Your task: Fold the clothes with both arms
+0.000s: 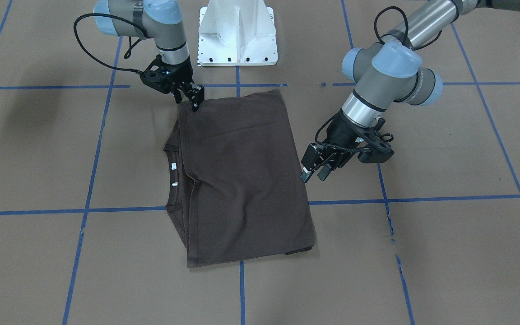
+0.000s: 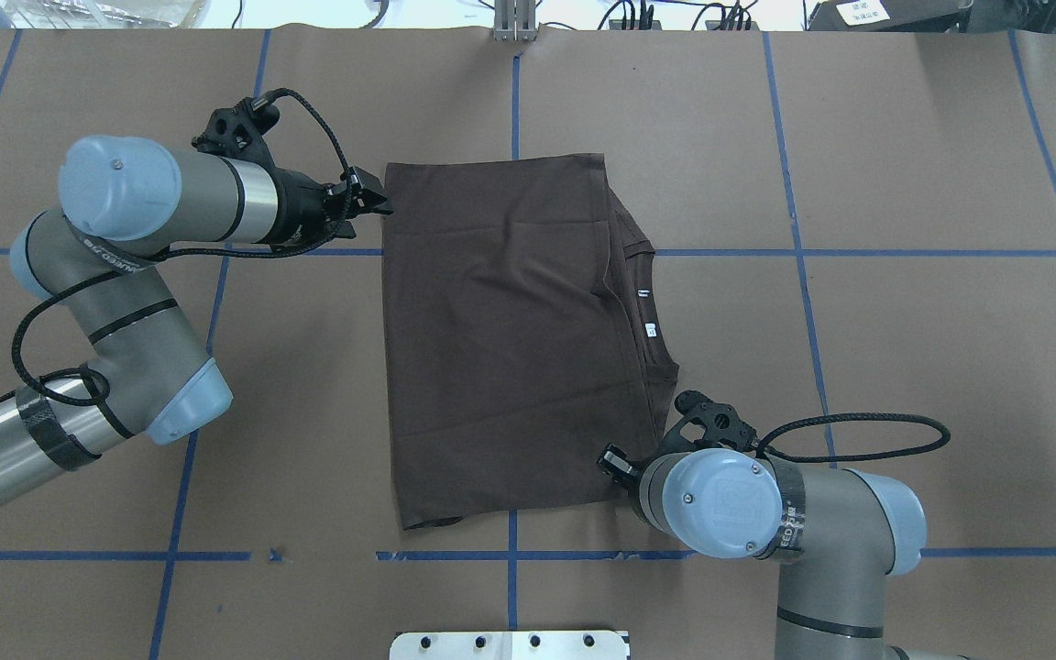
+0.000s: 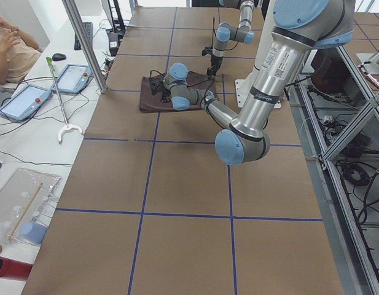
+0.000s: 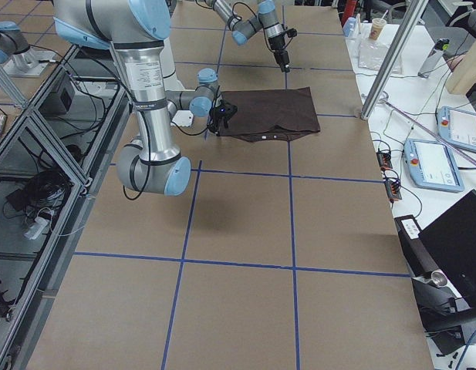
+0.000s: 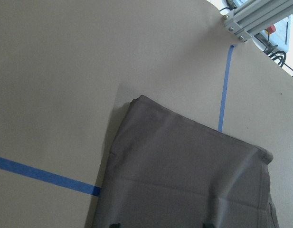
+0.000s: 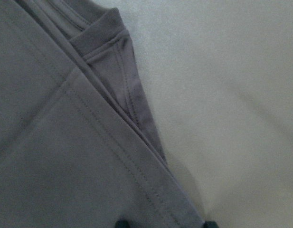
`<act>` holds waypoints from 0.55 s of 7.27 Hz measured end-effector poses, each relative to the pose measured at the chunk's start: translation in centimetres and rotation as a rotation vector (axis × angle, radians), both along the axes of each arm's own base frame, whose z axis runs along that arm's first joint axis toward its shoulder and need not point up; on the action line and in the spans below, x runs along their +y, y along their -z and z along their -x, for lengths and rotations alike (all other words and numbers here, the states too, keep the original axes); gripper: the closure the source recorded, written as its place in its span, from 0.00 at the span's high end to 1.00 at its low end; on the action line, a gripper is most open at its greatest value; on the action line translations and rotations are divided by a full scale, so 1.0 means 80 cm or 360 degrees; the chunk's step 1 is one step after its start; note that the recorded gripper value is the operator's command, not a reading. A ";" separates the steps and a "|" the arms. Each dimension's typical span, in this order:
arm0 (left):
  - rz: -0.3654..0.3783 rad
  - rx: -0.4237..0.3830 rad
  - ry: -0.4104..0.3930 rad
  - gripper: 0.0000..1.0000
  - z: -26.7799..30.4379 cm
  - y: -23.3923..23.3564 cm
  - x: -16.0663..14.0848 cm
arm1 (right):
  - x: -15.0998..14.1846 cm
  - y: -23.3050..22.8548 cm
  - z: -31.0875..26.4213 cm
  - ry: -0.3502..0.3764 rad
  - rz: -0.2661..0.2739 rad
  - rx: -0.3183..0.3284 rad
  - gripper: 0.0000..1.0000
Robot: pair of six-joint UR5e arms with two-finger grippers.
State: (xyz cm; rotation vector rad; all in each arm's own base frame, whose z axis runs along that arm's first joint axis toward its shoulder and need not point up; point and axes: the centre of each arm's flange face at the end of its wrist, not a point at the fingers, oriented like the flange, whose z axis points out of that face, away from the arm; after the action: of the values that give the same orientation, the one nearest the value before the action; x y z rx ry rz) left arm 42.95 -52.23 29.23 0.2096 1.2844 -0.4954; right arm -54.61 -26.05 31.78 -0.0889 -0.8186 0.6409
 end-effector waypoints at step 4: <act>0.0001 -0.0001 0.0000 0.66 0.000 0.000 0.000 | 0.001 0.002 0.002 0.0013 -0.0011 -0.0011 0.00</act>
State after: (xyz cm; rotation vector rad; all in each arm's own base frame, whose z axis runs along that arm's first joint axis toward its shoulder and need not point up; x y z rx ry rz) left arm 42.96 -52.23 29.25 0.2093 1.2836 -0.4956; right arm -54.73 -25.98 31.60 -0.0883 -0.8266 0.6302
